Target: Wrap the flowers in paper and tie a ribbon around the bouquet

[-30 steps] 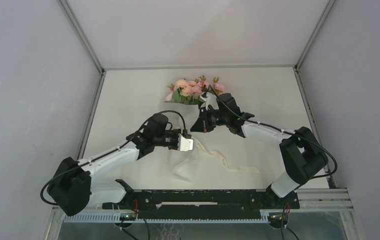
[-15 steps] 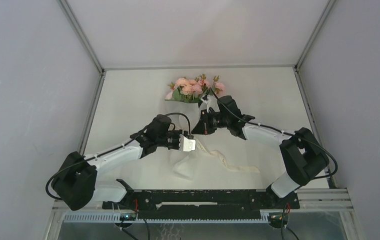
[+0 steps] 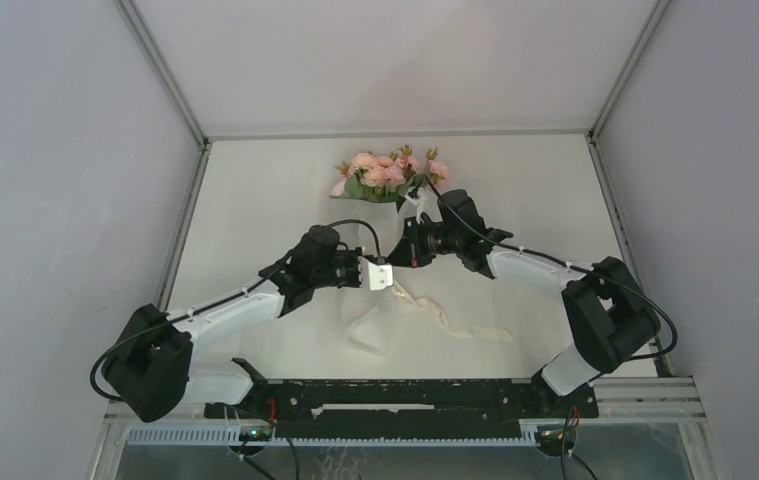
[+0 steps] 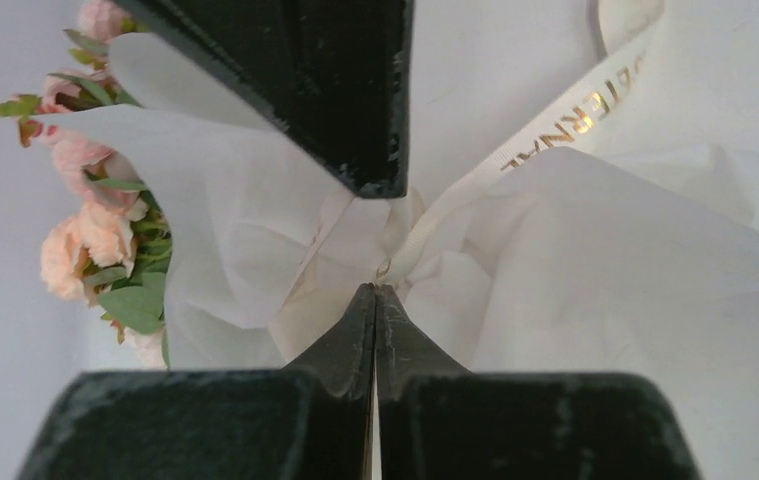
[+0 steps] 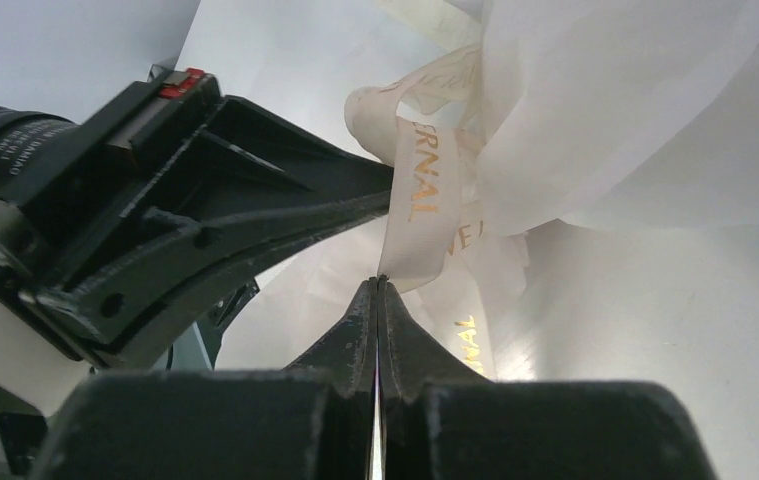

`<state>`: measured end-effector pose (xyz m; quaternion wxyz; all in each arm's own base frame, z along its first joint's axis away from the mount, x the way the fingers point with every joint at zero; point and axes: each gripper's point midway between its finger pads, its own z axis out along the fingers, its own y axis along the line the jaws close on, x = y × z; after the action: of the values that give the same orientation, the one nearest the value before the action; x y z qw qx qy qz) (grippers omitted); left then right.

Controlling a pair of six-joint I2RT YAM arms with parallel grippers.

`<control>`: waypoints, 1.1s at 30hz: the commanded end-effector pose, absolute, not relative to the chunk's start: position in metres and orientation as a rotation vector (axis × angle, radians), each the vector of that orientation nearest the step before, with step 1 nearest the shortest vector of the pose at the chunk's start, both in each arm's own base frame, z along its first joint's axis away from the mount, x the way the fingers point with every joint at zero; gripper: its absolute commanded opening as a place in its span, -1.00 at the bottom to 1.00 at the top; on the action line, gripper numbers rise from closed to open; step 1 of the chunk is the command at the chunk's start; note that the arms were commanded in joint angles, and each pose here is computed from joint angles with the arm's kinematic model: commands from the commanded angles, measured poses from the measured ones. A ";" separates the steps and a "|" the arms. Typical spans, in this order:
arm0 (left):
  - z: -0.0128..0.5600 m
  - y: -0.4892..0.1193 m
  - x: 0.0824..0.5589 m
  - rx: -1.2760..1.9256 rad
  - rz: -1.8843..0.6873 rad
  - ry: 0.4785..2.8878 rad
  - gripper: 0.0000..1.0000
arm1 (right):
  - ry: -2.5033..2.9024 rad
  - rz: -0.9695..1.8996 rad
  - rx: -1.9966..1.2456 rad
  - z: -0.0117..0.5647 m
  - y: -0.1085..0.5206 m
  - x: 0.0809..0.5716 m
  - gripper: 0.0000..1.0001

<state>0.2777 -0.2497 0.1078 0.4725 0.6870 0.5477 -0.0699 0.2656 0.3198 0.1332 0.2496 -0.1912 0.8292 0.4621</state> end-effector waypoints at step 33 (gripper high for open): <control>0.117 -0.261 0.287 1.457 -0.309 1.379 -1.00 | 2.207 1.218 -0.377 0.158 0.304 0.316 -0.62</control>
<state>0.2850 -0.2554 0.1108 0.5066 0.6090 0.5976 -0.1237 0.2953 0.2934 0.1415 0.2727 -0.1543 0.8364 0.4497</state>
